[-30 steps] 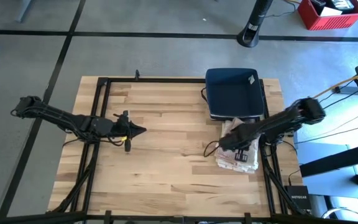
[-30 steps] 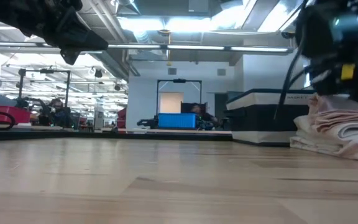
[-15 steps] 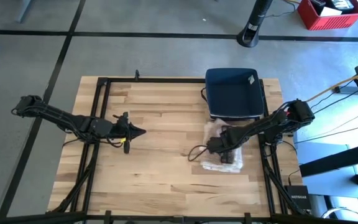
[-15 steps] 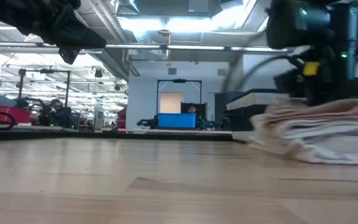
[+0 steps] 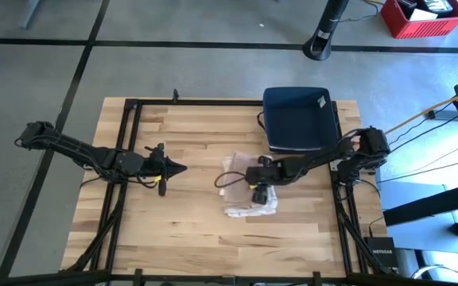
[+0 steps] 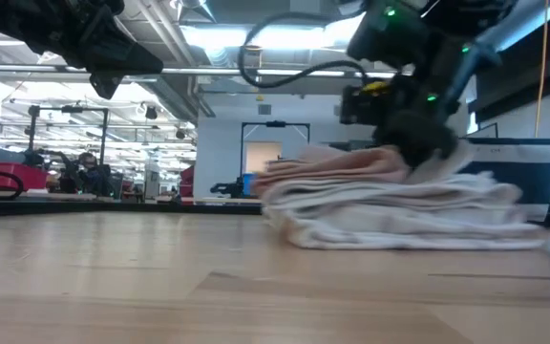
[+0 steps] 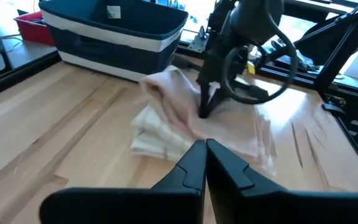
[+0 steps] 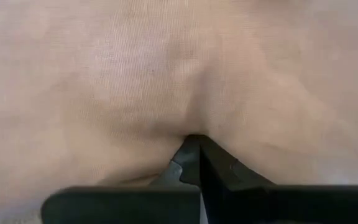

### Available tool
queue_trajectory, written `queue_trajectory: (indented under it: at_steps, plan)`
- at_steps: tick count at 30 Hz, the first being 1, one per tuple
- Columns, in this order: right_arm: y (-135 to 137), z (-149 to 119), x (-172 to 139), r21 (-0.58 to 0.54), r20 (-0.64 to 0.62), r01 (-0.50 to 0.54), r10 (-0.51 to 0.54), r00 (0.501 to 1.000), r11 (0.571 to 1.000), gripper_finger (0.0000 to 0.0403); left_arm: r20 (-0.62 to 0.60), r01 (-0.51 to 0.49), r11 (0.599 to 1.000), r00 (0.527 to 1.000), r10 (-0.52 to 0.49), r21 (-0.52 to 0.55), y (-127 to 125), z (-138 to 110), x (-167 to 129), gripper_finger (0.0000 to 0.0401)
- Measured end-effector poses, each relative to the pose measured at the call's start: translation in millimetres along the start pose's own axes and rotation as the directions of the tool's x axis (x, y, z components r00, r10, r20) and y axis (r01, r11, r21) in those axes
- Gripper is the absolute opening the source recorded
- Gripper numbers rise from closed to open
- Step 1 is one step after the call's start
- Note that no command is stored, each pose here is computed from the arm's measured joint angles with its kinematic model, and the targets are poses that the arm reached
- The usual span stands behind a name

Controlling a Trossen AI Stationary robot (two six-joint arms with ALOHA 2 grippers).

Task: Fold towel
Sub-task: Move the stacked towels to the center of the table, then return to Home Position

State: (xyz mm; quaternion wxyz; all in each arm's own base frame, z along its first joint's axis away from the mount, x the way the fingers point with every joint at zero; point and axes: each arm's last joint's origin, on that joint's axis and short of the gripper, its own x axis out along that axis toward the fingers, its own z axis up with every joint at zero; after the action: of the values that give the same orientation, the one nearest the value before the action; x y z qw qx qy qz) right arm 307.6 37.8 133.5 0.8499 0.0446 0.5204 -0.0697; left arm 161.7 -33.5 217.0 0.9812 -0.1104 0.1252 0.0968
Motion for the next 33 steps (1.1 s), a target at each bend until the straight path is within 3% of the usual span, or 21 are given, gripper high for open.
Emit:
queue_trajectory:
  at_steps: [6,13,16,24,33]
  plan:
    - [-6.3,18.0,-8.4,-0.001,0.085,-0.016,0.016,0.996,1.000,0.0001,0.002,0.001,1.000,1.000,-0.001,-0.006,-0.1,0.2,0.0,0.0002]
    - [-10.3,40.5,-87.5,-0.053,0.121,-0.019,0.026,0.992,0.998,0.0001,0.028,0.009,1.000,1.000,-0.009,0.014,-0.2,4.4,-2.8,0.0001]
    - [-16.4,36.9,-129.6,-0.047,0.221,-0.032,0.041,0.974,0.998,0.0001,0.085,0.011,0.998,0.996,-0.017,0.069,2.1,11.8,-9.0,0.0001]
    - [-41.0,-24.1,-195.3,-0.006,0.527,-0.061,0.055,0.848,0.998,0.0001,0.150,0.010,0.994,0.988,-0.026,0.106,21.5,-1.9,-24.0,0.0000]
    - [-60.8,-103.9,-188.2,0.048,0.753,-0.135,0.053,0.655,0.990,0.0001,0.221,0.002,0.997,0.975,-0.018,0.074,35.5,-20.8,-35.6,0.0000]
